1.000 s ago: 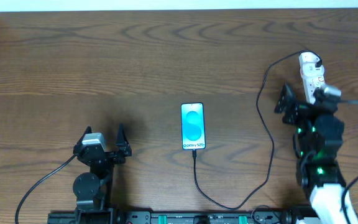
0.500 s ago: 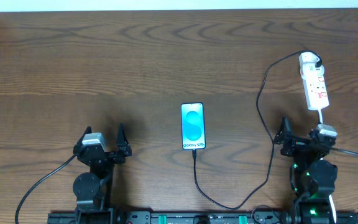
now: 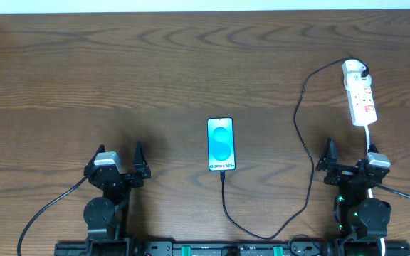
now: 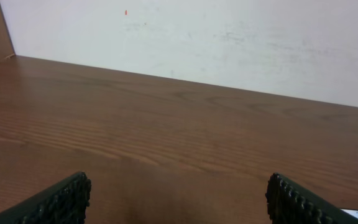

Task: Plug charger to phone and switch on socket

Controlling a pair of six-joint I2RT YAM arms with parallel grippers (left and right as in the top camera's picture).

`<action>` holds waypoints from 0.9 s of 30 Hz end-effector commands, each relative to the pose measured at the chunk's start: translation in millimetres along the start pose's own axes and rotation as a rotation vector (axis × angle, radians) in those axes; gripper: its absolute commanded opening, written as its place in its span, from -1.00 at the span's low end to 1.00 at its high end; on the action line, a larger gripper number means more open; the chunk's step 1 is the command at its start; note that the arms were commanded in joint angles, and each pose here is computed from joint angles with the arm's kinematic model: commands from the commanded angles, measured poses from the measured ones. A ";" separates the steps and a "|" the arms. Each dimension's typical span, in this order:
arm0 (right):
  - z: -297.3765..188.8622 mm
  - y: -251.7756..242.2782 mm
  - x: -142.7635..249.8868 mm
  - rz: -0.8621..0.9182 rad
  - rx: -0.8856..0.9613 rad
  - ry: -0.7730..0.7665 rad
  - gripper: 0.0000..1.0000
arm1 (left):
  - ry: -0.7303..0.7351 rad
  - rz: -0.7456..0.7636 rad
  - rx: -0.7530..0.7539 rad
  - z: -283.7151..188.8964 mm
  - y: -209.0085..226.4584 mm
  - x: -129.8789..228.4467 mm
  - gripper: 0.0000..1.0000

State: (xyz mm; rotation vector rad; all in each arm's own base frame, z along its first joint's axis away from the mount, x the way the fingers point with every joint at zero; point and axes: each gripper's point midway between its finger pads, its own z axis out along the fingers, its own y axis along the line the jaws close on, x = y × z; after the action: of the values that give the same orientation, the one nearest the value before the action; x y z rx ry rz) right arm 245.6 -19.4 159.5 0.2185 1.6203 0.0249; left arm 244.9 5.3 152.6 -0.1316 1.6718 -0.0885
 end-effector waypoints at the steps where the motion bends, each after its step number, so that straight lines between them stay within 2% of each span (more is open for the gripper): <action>1: -0.5 0.8 0.2 -0.026 -0.003 -0.001 0.99 | 0.047 0.016 -0.012 0.8 3.5 15.2 0.80; 9: -0.5 4.3 1.6 -0.131 -0.024 0.004 0.99 | 0.047 0.016 -0.012 0.8 3.4 15.2 0.80; 27: -0.5 4.5 1.1 -0.130 -0.025 0.002 0.99 | 0.047 0.016 -0.012 0.8 3.5 15.2 0.81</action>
State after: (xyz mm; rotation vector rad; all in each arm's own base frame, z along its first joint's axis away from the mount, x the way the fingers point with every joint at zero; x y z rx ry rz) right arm 245.9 -16.7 159.0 0.1104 1.6335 -0.0531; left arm 244.9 5.3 152.5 -0.1316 1.6726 -0.0884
